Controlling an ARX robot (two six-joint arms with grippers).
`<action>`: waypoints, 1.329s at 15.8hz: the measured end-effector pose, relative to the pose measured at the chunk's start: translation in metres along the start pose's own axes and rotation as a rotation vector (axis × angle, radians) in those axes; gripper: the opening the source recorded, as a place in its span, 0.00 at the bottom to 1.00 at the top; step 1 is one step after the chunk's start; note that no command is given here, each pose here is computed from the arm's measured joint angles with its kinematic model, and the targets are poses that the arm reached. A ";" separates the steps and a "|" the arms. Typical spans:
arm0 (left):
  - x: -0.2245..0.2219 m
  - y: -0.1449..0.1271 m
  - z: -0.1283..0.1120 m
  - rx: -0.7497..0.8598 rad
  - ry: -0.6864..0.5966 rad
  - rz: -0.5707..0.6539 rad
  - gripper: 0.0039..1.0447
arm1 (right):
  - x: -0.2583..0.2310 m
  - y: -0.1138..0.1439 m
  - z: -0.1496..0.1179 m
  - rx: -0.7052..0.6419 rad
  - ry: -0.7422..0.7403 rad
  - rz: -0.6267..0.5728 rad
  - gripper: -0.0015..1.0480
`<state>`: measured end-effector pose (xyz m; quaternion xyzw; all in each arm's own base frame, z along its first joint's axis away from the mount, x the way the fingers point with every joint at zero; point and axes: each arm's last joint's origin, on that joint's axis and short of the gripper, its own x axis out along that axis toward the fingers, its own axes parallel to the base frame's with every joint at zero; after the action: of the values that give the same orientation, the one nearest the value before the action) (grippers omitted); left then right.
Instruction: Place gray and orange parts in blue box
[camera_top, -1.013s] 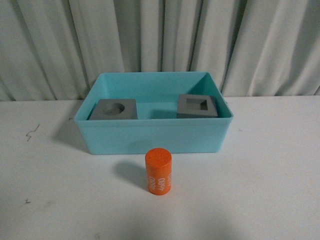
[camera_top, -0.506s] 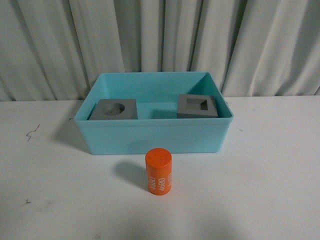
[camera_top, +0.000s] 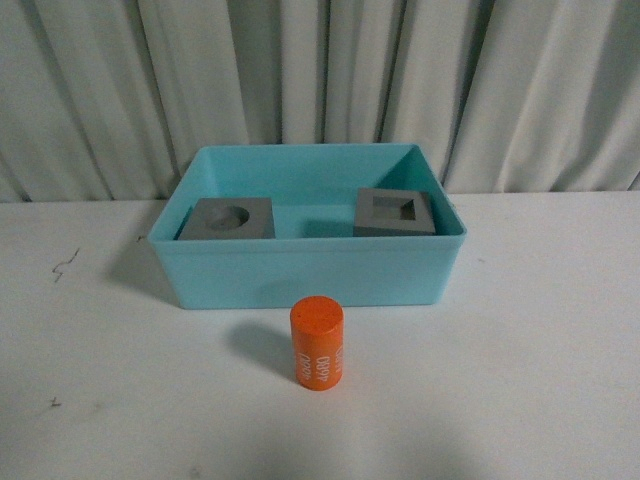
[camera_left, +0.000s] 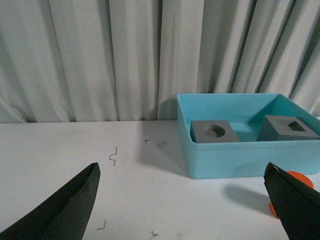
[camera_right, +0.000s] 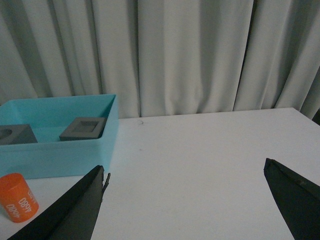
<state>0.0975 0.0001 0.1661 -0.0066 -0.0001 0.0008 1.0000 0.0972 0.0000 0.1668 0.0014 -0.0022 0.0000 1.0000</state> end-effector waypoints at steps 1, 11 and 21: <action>0.000 0.000 0.000 0.000 0.000 0.000 0.94 | 0.000 0.000 -0.002 0.015 0.064 -0.021 0.94; 0.000 0.000 0.000 0.000 0.000 0.000 0.94 | 0.117 -0.015 0.025 -0.244 0.671 0.741 0.94; 0.000 0.000 0.000 0.000 0.000 0.000 0.94 | 0.211 0.082 -0.027 -0.414 0.609 0.942 0.94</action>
<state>0.0975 0.0001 0.1662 -0.0068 -0.0003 0.0006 1.0000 0.3088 0.0819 0.1413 -0.1949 0.2844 0.4435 0.8273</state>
